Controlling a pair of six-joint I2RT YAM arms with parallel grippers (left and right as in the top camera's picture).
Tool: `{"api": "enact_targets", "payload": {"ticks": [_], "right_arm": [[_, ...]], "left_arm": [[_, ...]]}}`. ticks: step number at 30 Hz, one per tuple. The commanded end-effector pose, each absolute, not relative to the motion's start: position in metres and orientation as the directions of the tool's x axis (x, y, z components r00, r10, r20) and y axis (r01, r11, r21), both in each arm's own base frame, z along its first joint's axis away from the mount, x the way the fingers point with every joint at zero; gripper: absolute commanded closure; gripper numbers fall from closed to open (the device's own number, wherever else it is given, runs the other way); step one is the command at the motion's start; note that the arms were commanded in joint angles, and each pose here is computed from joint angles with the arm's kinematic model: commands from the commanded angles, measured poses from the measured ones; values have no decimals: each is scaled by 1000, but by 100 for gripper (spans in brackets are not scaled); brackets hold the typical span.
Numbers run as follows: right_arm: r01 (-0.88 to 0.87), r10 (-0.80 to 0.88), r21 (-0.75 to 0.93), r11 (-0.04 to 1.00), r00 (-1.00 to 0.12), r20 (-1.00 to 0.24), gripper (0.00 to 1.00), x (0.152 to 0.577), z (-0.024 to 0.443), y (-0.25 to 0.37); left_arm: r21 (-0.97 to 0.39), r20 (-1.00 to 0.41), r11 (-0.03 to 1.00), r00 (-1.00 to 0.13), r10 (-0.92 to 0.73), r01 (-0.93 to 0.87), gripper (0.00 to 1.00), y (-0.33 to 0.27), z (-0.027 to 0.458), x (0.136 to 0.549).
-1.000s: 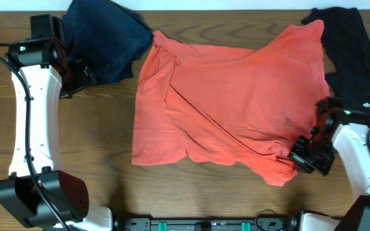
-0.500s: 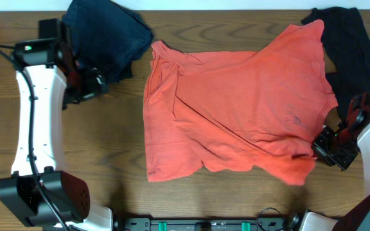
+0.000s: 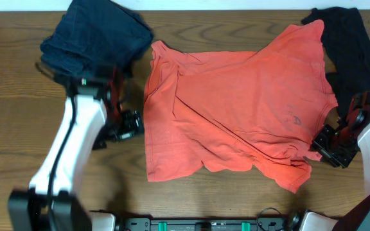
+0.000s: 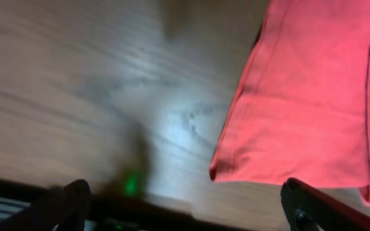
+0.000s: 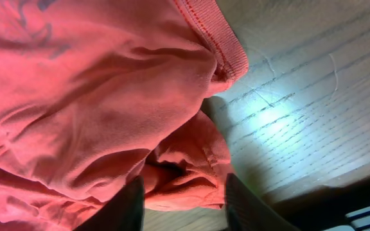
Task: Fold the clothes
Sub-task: 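Reach the left gripper to the t-shirt's lower left hem and grasp it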
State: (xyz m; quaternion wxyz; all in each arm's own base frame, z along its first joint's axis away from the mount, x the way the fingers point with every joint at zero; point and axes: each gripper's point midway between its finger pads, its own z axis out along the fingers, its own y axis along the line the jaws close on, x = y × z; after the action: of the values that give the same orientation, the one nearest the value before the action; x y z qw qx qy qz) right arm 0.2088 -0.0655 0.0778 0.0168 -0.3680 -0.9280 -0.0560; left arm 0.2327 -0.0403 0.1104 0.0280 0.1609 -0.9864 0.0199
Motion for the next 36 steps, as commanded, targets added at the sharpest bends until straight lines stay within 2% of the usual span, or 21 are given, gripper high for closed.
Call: {"api": "enact_targets", "payload": {"ticks": [1, 5, 7, 13, 17, 22, 30, 33, 36], "right_arm": [[680, 680, 104, 726, -732, 44, 56, 214, 85, -69], [675, 674, 107, 730, -737, 46, 55, 213, 85, -69], [674, 674, 106, 731, -737, 48, 55, 213, 85, -69], [670, 669, 104, 735, -742, 56, 55, 211, 85, -68], [668, 666, 104, 737, -744, 56, 56, 211, 85, -67], [667, 666, 104, 737, -744, 56, 56, 211, 85, -67], [667, 665, 104, 738, -744, 57, 57, 211, 85, -67], [667, 665, 103, 737, -744, 58, 57, 211, 85, -66], [668, 666, 103, 737, -744, 58, 57, 211, 85, -66]], "left_arm": [[-73, 57, 923, -926, -373, -377, 9, -57, 103, 208], [-86, 70, 929, -932, -355, -360, 14, -74, 79, 181], [-115, 73, 937, -943, -323, -330, 19, -87, 68, 175], [-127, 62, 946, -954, -292, -298, 21, -107, 45, 165], [-126, 46, 959, -967, -250, -254, 22, -113, 38, 162], [-46, 16, 970, -971, -238, -239, 29, -99, 24, 157], [-53, 13, 964, -965, -261, -261, 31, -99, 5, 157], [-58, 7, 964, -966, -260, -260, 38, -101, 3, 160], [-45, 19, 965, -966, -258, -259, 39, -100, -2, 159]]}}
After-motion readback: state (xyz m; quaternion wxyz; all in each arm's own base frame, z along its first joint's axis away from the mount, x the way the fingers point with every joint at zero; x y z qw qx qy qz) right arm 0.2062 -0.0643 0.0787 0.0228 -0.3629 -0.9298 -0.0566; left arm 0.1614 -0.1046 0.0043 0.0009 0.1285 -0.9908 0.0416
